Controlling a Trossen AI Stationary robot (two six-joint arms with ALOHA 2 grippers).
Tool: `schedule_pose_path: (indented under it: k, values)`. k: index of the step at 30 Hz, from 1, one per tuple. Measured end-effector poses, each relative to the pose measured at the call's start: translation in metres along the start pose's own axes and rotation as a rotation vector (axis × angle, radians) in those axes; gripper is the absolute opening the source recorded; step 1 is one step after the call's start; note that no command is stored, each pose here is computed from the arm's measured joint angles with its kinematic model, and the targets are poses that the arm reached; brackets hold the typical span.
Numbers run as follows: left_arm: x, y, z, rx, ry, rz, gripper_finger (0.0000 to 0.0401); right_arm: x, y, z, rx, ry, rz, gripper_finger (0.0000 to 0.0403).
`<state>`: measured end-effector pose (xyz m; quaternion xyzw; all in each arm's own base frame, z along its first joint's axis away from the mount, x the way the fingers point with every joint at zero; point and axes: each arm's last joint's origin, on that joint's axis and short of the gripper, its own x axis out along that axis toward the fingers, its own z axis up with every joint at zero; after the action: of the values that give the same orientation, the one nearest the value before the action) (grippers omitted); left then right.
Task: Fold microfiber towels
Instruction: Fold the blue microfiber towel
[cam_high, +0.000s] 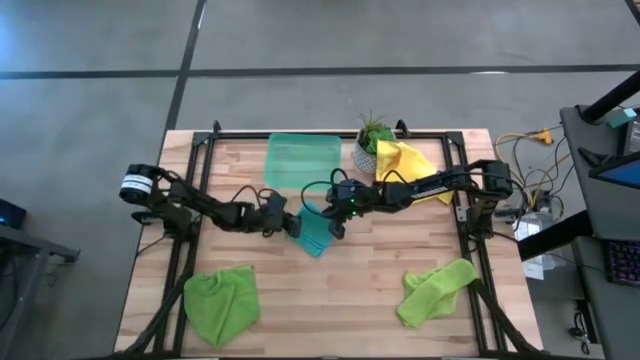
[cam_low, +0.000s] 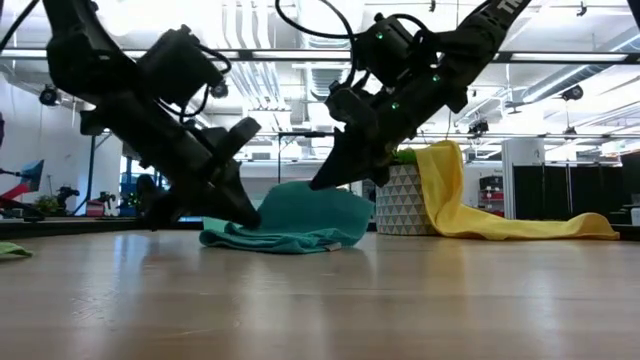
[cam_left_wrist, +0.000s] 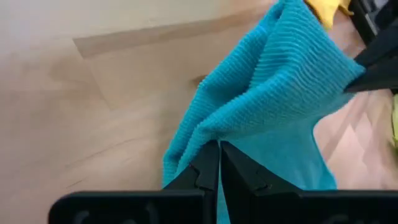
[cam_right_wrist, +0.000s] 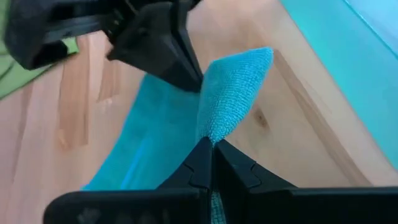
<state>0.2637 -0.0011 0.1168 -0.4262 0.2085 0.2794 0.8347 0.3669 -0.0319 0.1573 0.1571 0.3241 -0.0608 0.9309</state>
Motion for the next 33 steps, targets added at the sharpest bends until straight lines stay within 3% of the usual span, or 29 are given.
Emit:
schedule_pose_path:
  k: [7, 15, 24, 33]
  values:
    - [0.011, 0.006, -0.005, 0.01, 0.052, 0.02, 0.0, 0.001, 0.007, 0.007, 0.046, -0.056, 0.029, 0.0009]
    - [0.019, 0.008, -0.01, 0.005, 0.043, -0.001, 0.0, 0.019, 0.034, 0.005, 0.07, -0.036, 0.07, 0.0009]
    - [0.019, 0.008, -0.009, 0.007, 0.042, -0.01, 0.0, 0.05, 0.058, -0.001, 0.103, -0.02, 0.056, 0.0009]
    - [0.017, 0.007, -0.009, 0.008, 0.046, -0.02, 0.0, 0.054, 0.068, -0.008, 0.12, -0.015, 0.034, 0.0009]
